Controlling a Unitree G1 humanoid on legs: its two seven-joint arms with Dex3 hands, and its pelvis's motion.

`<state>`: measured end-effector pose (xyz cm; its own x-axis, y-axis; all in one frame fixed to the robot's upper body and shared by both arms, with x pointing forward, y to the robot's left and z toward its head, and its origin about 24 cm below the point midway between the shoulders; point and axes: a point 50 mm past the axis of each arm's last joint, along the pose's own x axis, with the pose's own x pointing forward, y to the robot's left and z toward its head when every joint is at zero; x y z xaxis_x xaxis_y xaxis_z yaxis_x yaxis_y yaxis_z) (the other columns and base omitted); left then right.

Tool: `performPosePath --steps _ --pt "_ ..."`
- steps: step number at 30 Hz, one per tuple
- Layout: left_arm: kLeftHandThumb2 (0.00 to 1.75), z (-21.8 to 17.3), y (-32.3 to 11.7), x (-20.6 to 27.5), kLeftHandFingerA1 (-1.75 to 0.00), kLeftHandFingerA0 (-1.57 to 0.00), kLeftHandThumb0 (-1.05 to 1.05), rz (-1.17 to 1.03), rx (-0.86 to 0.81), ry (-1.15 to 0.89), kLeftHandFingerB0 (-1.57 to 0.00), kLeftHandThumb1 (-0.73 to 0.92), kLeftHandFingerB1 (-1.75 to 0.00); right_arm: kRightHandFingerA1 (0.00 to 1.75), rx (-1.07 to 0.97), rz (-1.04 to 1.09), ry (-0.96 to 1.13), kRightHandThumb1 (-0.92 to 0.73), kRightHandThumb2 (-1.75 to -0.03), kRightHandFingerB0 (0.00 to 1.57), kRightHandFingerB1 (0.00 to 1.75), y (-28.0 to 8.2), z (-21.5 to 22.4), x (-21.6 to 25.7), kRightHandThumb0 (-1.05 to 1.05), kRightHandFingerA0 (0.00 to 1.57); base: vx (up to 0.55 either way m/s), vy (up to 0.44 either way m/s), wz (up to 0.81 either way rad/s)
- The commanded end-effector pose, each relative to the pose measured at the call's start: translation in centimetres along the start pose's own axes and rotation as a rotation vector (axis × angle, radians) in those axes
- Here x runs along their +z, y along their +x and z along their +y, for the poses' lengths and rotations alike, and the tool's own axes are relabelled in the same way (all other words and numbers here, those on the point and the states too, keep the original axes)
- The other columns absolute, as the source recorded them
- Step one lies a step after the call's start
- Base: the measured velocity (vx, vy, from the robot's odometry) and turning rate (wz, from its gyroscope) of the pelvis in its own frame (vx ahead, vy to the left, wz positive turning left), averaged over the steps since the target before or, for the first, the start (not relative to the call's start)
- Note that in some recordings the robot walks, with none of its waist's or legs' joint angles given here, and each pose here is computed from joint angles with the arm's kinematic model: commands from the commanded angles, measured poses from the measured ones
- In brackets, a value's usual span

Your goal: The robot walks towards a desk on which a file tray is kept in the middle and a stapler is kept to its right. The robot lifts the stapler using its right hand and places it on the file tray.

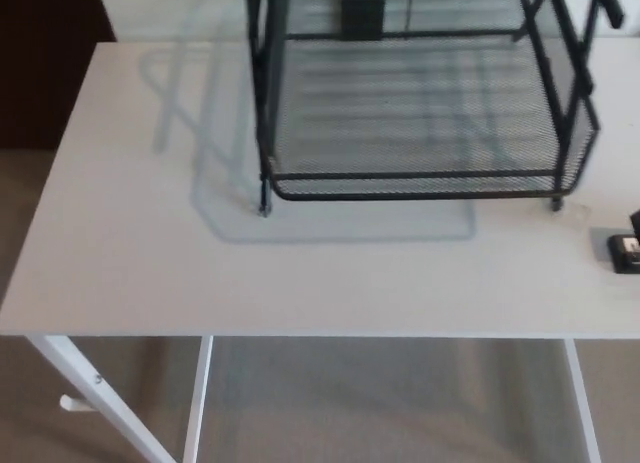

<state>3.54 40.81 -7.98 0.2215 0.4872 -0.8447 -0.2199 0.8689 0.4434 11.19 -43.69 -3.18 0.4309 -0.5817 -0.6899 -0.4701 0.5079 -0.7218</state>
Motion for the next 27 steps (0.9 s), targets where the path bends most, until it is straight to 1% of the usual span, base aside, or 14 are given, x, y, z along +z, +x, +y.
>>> performPosePath --steps 1,3,4,12,13,14,17,18,21,23,24,25,26,27 --pt "0.89 0.9 -0.2 0.4 -0.87 -0.54 -0.87 -0.037 0.020 0.010 -0.23 0.74 -0.71 0.44 0.029 0.018 0.028 -0.66 -0.60 0.27 0.34 0.0 0.2 -0.4 -0.83 0.43 0.00 0.000 0.00" --pt "0.88 0.9 -0.2 0.5 -0.88 -0.58 -0.87 -0.028 0.036 -0.001 -0.24 0.74 -0.72 0.49 0.012 0.017 0.012 -0.65 -0.60 0.30 0.34 -0.1 0.3 -0.4 -0.85 0.46 -0.01 0.027 -0.03" --pt "1.18 0.9 -0.2 0.6 -0.86 -0.59 -0.85 -0.029 0.033 -0.014 -0.22 0.59 -0.68 0.46 -0.007 0.000 -0.024 -0.67 -0.61 0.31 0.34 -0.1 0.5 -0.5 -0.87 0.50 -0.03 0.100 -0.02" --pt "1.19 1.3 -0.4 0.2 -0.89 -0.65 -0.88 -0.033 0.043 -0.013 -0.20 0.60 -0.68 0.44 0.035 0.019 0.077 -0.63 -0.60 0.28 0.31 -0.1 0.0 -0.4 -0.74 0.36 -0.01 0.148 0.03" --pt "0.87 1.3 -0.4 0.5 -0.88 -0.49 -0.96 -0.050 0.036 -0.071 -0.18 0.74 -0.69 0.50 0.088 0.024 0.419 -0.52 -0.70 0.20 0.36 -0.2 -0.5 -1.0 -0.51 0.20 -0.03 0.084 0.08" --pt "1.19 1.5 -0.6 0.6 -0.86 -0.52 -0.94 -0.085 0.015 -0.094 -0.17 0.61 -0.68 0.52 0.105 -0.023 0.608 -0.51 -0.71 0.22 0.39 -0.3 -0.5 -1.1 -0.47 0.26 0.00 0.095 0.00" --pt "1.23 1.9 -0.8 0.9 -0.83 -0.46 -0.96 -0.126 0.008 -0.096 -0.13 0.61 -0.66 0.60 0.115 -0.013 0.695 -0.47 -0.74 0.18 0.40 -0.4 -0.6 -1.3 -0.51 0.40 0.01 0.024 0.07" --pt "0.80 1.9 -0.8 1.1 -0.85 -0.38 -1.02 -0.137 0.008 -0.090 -0.20 0.80 -0.75 0.53 0.138 -0.012 0.755 -0.57 -0.58 0.18 0.28 -0.5 -0.7 -1.5 -0.40 0.27 0.03 -0.029 0.07" --pt "0.73 1.9 -0.8 1.9 -0.89 -0.42 -1.05 -0.155 0.013 -0.065 -0.18 0.82 -0.76 0.55 0.150 -0.012 0.807 -0.47 -0.71 0.16 0.38 -0.6 -0.5 -1.8 -0.46 0.27 0.04 -0.060 0.07" --pt "0.74 1.9 -0.9 2.3 -0.91 -0.42 -1.05 -0.176 0.002 -0.070 -0.15 0.81 -0.77 0.51 0.160 -0.039 0.941 -0.53 -0.63 0.17 0.32 -0.6 -0.2 -1.8 -0.37 0.07 0.04 -0.097 0.02" --pt "1.25 1.9 -0.8 2.5 -0.86 -0.46 -1.04 -0.180 -0.002 -0.068 -0.08 0.63 -0.67 0.53 0.157 -0.038 0.934 -0.52 -0.66 0.16 0.35 -0.5 -0.3 -1.7 -0.41 0.09 0.04 -0.081 0.01" --pt "1.24 1.9 -0.8 2.8 -0.87 -0.49 -1.04 -0.188 -0.002 -0.052 -0.15 0.63 -0.68 0.52 0.147 -0.041 0.860 -0.49 -0.69 0.17 0.36 -0.6 -0.6 -1.7 -0.47 0.15 0.00 0.000 0.00" --pt "1.25 1.9 -0.7 3.2 -0.95 -0.61 -1.05 -0.190 0.004 -0.042 -0.11 0.62 -0.68 0.66 0.139 -0.033 0.772 -0.46 -0.75 0.16 0.40 -0.6 -0.8 -1.7 -0.52 0.45 0.00 0.000 0.00" --pt "1.25 1.8 -0.7 3.2 -0.95 -0.61 -1.05 -0.187 0.007 -0.041 -0.11 0.62 -0.68 0.66 0.138 -0.030 0.744 -0.46 -0.75 0.16 0.40 -0.6 -0.8 -1.6 -0.52 0.45 0.00 0.000 0.00"
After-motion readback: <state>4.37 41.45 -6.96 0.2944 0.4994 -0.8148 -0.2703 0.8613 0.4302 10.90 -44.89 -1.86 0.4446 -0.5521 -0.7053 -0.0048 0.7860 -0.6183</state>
